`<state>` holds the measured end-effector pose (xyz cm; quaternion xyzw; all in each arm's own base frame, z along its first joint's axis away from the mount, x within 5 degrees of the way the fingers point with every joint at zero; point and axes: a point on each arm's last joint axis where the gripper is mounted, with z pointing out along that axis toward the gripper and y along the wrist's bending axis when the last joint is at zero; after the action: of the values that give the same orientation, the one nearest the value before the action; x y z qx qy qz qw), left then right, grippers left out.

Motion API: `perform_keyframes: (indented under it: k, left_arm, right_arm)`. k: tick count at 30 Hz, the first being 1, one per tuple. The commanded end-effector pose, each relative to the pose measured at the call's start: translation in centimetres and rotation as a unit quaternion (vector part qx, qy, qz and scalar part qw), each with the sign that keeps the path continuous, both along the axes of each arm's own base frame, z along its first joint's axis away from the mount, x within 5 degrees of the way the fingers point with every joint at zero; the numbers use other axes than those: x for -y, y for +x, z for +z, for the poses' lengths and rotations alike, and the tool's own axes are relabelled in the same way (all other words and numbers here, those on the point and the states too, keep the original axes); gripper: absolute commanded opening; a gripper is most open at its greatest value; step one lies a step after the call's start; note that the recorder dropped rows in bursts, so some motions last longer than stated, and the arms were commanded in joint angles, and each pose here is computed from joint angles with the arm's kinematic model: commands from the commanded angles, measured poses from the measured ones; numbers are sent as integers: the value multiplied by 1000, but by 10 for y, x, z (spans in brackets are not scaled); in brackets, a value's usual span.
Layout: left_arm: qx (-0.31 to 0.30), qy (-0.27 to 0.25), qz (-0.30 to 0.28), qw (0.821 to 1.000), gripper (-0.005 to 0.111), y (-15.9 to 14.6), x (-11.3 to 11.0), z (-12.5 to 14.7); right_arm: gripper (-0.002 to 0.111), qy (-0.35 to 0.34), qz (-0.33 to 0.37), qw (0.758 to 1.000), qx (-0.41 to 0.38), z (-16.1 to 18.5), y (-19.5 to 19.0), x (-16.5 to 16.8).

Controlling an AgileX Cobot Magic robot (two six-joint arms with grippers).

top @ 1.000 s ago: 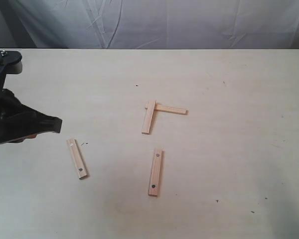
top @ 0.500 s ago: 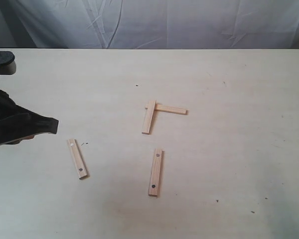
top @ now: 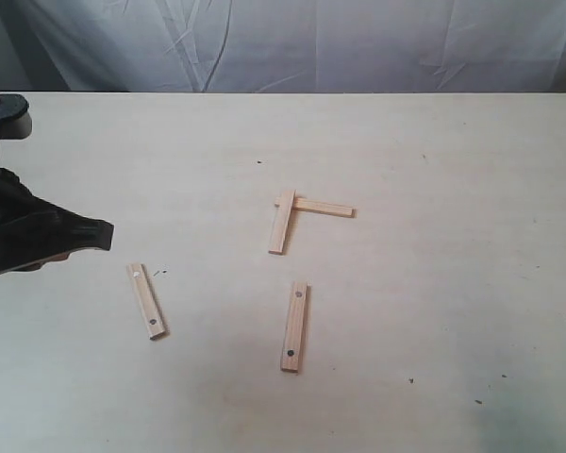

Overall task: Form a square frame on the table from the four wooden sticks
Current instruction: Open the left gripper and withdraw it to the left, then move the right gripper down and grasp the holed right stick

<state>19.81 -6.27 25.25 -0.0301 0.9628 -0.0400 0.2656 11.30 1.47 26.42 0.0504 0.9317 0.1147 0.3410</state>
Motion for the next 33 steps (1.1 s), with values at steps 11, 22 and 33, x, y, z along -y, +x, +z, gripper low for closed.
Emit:
perform_keyframes:
  k: [11,22,33]
  left_arm:
    - [15,-26,6,1000,0,1,3,1]
    - [23,-41,8,999,0,2,5,2]
    - [16,-58,15,998,0,2,6,2]
  right_arm:
    - [-1,25,173,979,-103,-26,72,-103]
    - [-1,-39,257,955,-142,-60,96,-222]
    - [-1,-6,131,971,-201,-91,112,-238]
